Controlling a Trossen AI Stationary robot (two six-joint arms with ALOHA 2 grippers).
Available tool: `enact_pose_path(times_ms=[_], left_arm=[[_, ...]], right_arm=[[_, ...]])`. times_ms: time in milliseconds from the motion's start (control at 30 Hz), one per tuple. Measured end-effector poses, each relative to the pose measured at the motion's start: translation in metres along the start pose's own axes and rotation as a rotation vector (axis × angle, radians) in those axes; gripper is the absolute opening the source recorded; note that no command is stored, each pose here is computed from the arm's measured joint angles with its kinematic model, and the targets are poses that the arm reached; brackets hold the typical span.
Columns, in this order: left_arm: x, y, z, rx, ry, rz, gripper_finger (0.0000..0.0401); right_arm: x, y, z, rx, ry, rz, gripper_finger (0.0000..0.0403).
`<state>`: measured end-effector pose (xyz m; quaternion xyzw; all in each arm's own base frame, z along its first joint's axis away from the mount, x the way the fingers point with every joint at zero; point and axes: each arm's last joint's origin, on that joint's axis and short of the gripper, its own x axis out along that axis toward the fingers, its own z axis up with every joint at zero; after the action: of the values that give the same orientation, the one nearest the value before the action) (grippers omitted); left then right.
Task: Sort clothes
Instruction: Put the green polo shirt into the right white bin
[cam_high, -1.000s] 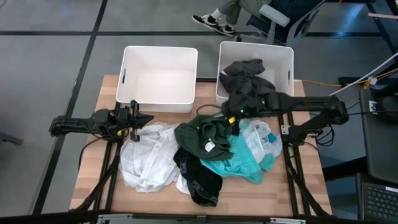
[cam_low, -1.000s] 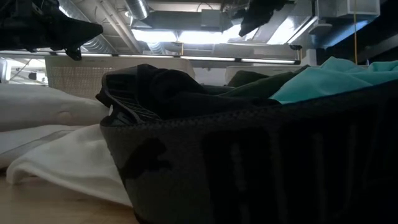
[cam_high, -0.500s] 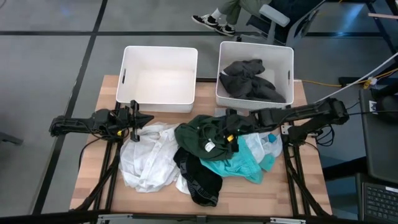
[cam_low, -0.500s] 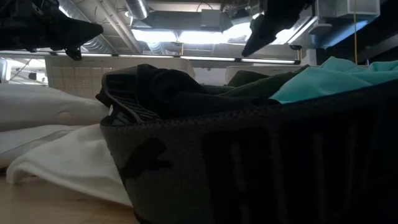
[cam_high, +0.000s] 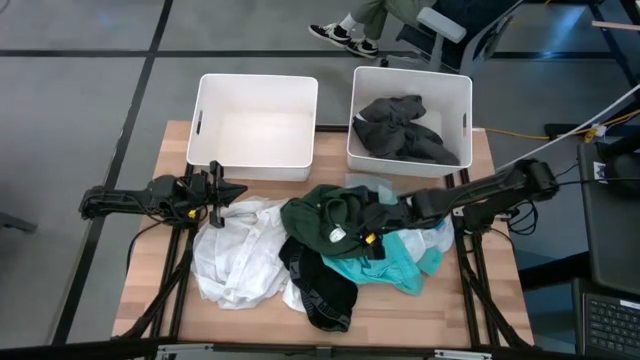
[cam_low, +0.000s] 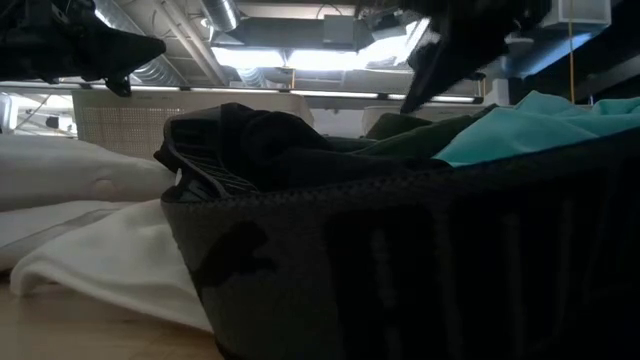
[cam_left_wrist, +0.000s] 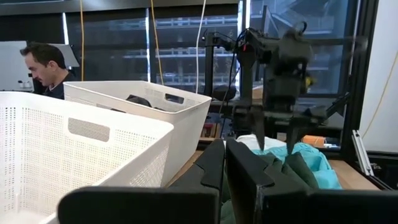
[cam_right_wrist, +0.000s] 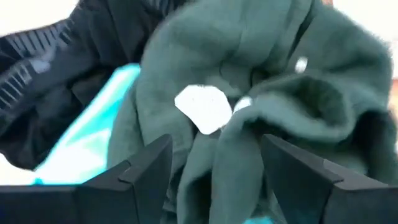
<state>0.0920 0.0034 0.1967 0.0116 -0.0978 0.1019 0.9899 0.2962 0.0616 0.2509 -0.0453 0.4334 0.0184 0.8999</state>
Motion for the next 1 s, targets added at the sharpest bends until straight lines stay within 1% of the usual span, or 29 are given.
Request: enact_pose_path(times_ms=[100,333,567,633,733,1000], left_arm=[[0.0,0.0,0.0,-0.007,-0.003,0.0,0.0008],[0.0,0.0,0.001,-0.02,-0.009,0.0,0.0008],[0.0,0.0,0.001,-0.02,-0.008,0.0,0.0008],[0.0,0.0,0.001,-0.02,-0.008,0.0,0.0008],[0.0,0.0,0.001,-0.02,-0.006,0.0,0.0008],[0.0,0.0,0.0,-0.019,-0.003,0.0,0.0008]], right_arm=[[0.01,0.0,-0.004,0.008,0.037,-0.008,0.0246],[0.036,0.003,-0.012,-0.02,0.126,-0.015,0.0246],[0.054,0.002,-0.018,-0.062,0.176,-0.127,0.0245],[0.058,0.002,-0.02,-0.07,0.188,-0.152,0.0239],[0.06,0.002,-0.021,-0.095,0.198,-0.162,0.0213],[0.057,0.001,-0.017,-0.124,0.192,-0.17,0.0109]])
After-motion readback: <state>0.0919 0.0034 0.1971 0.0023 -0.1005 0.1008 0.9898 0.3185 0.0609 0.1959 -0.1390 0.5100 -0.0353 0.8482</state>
